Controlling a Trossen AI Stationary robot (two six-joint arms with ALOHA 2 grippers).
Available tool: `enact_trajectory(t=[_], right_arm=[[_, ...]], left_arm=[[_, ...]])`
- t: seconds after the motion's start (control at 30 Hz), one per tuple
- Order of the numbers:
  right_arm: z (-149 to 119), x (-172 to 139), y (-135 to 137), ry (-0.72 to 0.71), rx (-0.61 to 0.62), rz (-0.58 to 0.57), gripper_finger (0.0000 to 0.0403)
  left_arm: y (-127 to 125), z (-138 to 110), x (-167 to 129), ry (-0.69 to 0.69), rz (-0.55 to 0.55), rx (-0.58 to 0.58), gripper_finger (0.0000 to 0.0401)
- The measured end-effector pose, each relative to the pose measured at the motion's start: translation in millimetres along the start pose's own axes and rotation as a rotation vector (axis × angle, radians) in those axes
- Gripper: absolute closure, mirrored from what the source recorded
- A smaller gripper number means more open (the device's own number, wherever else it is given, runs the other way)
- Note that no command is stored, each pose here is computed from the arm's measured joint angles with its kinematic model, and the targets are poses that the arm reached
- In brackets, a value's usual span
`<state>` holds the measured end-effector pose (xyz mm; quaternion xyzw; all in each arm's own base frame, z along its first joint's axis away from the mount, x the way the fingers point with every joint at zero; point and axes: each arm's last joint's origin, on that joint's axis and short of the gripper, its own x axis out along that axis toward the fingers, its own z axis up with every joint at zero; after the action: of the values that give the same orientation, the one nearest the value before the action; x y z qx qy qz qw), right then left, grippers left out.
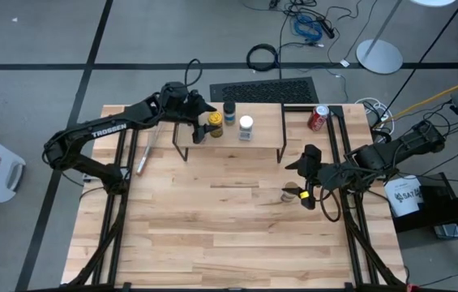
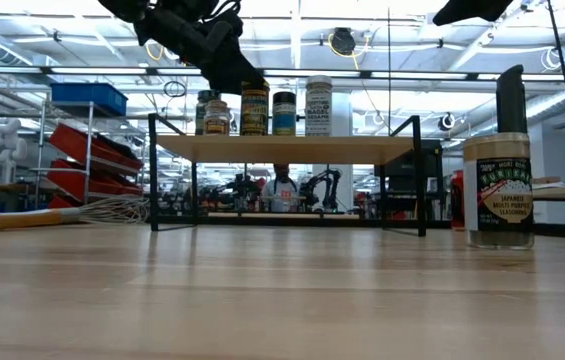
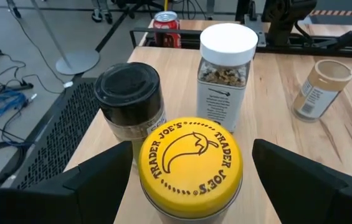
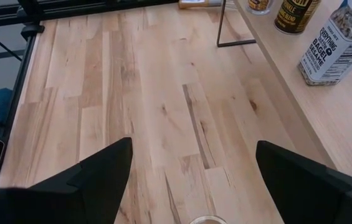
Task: Shelf spices
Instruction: Remove the yellow seasoning bottle from the shelf
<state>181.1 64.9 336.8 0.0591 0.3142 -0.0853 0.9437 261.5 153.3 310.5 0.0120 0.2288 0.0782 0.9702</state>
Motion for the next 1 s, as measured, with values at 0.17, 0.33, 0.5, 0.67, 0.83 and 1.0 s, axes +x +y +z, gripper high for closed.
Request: enact_trajectory(t=[0.17, 0.33, 0.5, 0.67, 0.83, 1.0], right_arm=[[0.5, 0.0, 0.2, -0.005, 0.002, 0.002, 0.0074], [0.5, 0.0, 0.3, -0.005, 0.002, 0.002, 0.0074], [0.5, 0.0, 0.2, -0.004, 0.002, 0.002, 0.0074], [0.4, 0.0, 0.2, -0.004, -0.002, 0.002, 0.0074], [0.4, 0.0, 0.2, -0.004, -0.002, 0.002, 0.0074], [0.4, 0.0, 0.2, -0.004, -0.003, 0.002, 0.0074]], left_arm=[[0.0, -0.1, -0.1, 0.002, 0.0, 0.0, 0.0066], [-0.3, -1.3, 0.0, 0.013, -0.005, -0.004, 0.0102], [-0.1, -1.7, 0.7, 0.014, -0.004, -0.001, 0.013], [-0.7, -1.4, 0.9, 0.012, -0.006, 0.002, 0.014], [-0.6, -1.3, 0.9, 0.011, -0.006, 0.001, 0.0141], [-3.5, -0.4, 1.7, 0.009, -0.014, 0.007, 0.0141]])
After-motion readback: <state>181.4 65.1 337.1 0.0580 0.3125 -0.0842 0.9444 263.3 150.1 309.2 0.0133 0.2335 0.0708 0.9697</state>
